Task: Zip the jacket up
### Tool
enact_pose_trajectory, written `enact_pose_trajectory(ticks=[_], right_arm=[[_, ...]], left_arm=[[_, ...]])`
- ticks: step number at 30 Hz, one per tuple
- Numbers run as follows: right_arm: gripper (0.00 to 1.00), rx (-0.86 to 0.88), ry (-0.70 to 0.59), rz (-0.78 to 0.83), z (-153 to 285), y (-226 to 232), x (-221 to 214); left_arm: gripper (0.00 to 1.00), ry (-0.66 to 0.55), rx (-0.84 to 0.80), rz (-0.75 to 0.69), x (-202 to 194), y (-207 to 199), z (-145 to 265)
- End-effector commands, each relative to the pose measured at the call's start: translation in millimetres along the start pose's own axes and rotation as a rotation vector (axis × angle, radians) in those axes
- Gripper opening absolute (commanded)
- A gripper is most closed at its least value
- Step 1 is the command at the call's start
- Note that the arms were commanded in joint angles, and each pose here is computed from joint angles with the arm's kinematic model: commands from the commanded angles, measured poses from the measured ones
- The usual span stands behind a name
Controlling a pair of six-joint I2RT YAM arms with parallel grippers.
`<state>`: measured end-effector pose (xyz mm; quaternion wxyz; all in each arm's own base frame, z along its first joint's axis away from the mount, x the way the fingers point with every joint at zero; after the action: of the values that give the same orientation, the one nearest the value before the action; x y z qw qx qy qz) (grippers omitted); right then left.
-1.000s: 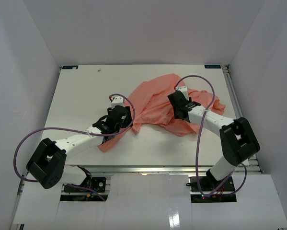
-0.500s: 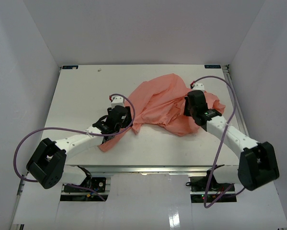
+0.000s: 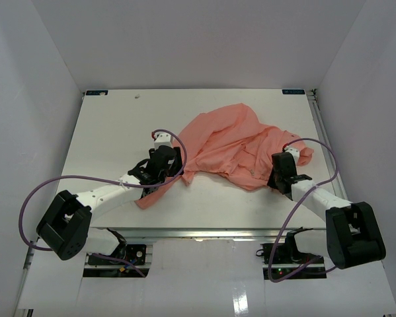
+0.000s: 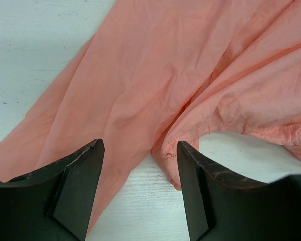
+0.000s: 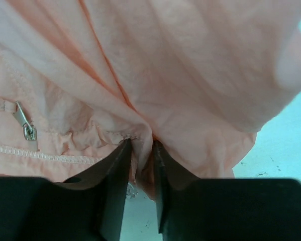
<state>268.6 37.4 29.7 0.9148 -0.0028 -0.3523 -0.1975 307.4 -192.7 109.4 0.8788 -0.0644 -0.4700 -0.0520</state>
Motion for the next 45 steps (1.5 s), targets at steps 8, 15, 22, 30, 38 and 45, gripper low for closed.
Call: enact_pose_trajectory(ticks=[8, 15, 22, 30, 38, 45], right_arm=[[0.50, -0.022, -0.286, -0.111, 63, 5, 95], [0.45, 0.219, -0.366, -0.007, 98, 58, 111], [0.45, 0.166, -0.137, 0.173, 55, 93, 59], [0.45, 0.042, -0.054, 0.189, 23, 74, 26], [0.46, -0.011, 0.000, 0.214, 3, 68, 7], [0.45, -0.042, 0.017, 0.221, -8, 64, 1]], left_arm=[[0.71, -0.015, 0.002, -0.005, 4, -1, 1], [0.71, -0.008, -0.011, -0.013, 3, -4, 0], [0.71, -0.025, -0.040, -0.011, 6, -7, 3], [0.71, -0.019, -0.048, -0.020, 3, -10, 0], [0.71, -0.022, -0.040, -0.024, 3, -9, 0], [0.71, -0.024, -0.042, -0.024, 4, -9, 1]])
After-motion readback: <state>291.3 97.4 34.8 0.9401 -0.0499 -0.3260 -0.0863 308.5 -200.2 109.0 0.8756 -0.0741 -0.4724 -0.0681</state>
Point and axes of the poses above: each gripper's point midway between its finger pads, its own z axis back along the fingers, its own y axis along the line the jaws close on, x = y × z, the point moved 1 cm from there along z, back along the fingers, and after that the axes turned 8 degrees about -z, right-handed, at the moved point
